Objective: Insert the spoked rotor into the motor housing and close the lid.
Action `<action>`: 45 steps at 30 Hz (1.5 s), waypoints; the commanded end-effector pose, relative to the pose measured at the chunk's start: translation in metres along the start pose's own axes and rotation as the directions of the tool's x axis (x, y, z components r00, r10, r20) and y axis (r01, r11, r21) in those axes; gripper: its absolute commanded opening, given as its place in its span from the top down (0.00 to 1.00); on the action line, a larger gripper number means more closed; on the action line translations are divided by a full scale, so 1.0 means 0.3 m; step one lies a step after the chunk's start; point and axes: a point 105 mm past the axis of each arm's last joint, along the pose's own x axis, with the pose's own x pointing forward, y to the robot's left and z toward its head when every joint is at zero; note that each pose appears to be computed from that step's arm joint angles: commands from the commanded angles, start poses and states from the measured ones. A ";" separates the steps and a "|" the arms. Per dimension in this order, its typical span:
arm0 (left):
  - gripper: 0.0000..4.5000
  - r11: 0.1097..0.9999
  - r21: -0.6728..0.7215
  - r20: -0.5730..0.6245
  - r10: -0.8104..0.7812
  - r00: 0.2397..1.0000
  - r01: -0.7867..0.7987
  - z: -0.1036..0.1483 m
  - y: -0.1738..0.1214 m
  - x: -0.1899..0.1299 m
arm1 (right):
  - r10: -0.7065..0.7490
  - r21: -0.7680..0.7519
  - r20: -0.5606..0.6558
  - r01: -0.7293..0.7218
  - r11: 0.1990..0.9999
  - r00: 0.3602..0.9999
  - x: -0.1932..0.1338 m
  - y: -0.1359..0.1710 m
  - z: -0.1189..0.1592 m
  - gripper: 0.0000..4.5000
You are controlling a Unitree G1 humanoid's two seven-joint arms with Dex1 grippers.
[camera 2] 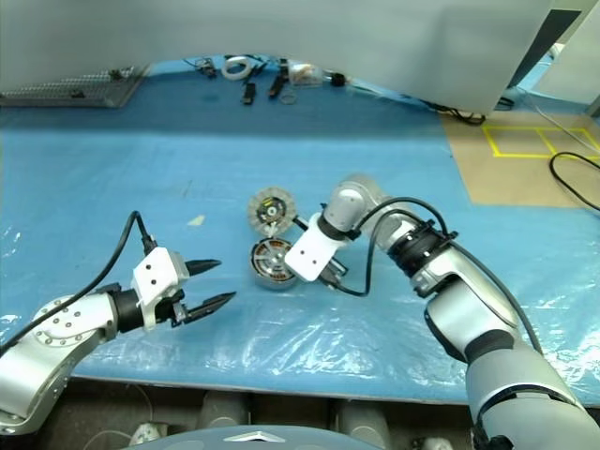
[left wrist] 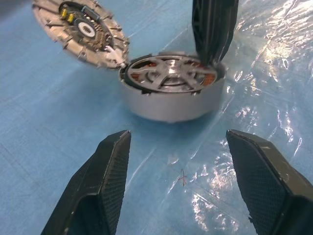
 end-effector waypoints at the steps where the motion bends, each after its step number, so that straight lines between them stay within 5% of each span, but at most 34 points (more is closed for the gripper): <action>1: 0.27 0.999 0.035 0.024 -0.011 1.000 0.010 0.021 0.015 0.010 | -0.013 0.015 0.045 0.013 1.000 0.999 -0.044 -0.004 0.042 1.00; 11: 0.27 0.997 0.055 0.032 -0.048 0.998 0.046 0.031 0.020 0.030 | 0.024 0.175 0.167 -0.053 0.983 0.986 0.021 -0.011 0.132 1.00; 35: 0.27 0.998 0.059 0.023 -0.012 1.000 0.011 0.025 0.017 0.019 | 0.044 0.348 0.198 -0.112 0.931 0.979 0.119 0.021 0.101 1.00; 43: 0.27 0.998 0.061 0.033 -0.014 0.999 0.012 0.036 0.025 0.022 | 0.015 0.409 0.164 -0.082 0.909 0.986 0.117 0.005 0.071 0.46; 45: 0.27 0.998 0.063 0.035 -0.013 0.999 0.010 0.040 0.031 0.019 | 0.002 0.431 0.181 -0.081 0.899 0.984 0.096 -0.004 0.069 0.46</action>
